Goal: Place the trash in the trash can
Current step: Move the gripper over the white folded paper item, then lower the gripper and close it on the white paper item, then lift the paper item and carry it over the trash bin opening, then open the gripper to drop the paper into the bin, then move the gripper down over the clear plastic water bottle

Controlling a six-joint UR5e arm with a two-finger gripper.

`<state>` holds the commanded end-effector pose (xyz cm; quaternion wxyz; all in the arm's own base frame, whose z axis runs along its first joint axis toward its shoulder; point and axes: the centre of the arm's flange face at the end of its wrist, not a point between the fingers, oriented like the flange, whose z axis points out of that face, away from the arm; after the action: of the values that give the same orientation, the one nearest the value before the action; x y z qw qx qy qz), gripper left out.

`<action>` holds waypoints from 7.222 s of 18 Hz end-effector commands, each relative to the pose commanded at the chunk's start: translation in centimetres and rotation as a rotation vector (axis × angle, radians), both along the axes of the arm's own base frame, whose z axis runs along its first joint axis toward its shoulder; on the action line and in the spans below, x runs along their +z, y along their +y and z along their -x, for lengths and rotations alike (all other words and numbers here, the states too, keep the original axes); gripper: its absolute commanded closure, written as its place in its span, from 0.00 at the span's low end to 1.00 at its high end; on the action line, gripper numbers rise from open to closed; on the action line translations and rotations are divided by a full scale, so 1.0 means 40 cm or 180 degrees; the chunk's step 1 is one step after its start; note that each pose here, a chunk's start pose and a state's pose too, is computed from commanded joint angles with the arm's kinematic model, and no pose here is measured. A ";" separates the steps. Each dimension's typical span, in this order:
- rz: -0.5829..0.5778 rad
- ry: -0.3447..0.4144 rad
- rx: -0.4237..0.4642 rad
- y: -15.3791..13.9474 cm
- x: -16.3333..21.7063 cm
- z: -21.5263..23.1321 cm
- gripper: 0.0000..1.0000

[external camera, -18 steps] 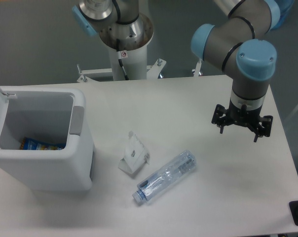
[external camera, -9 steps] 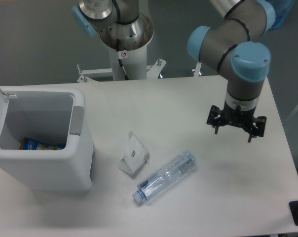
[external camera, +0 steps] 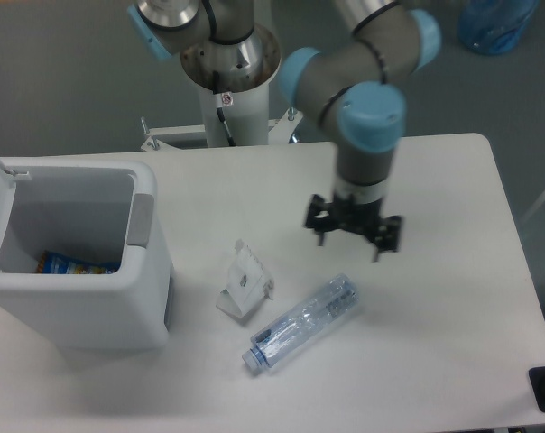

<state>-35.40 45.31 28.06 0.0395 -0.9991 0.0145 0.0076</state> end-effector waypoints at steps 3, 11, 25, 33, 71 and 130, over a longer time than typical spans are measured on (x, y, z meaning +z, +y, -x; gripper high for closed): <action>0.0067 -0.0097 -0.0147 0.024 -0.037 -0.079 0.00; 0.0129 -0.0190 -0.0021 0.109 -0.086 -0.163 0.00; 0.0129 -0.0203 0.0139 0.155 -0.121 -0.168 1.00; 0.0022 -0.0287 0.0495 0.083 -0.063 -0.058 1.00; -0.2002 -0.1358 0.0482 0.159 0.697 -0.310 0.09; 0.0112 0.0059 -0.0511 0.474 -0.223 -0.005 0.46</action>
<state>-35.21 64.28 19.14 0.0223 -0.9951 0.0951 0.0135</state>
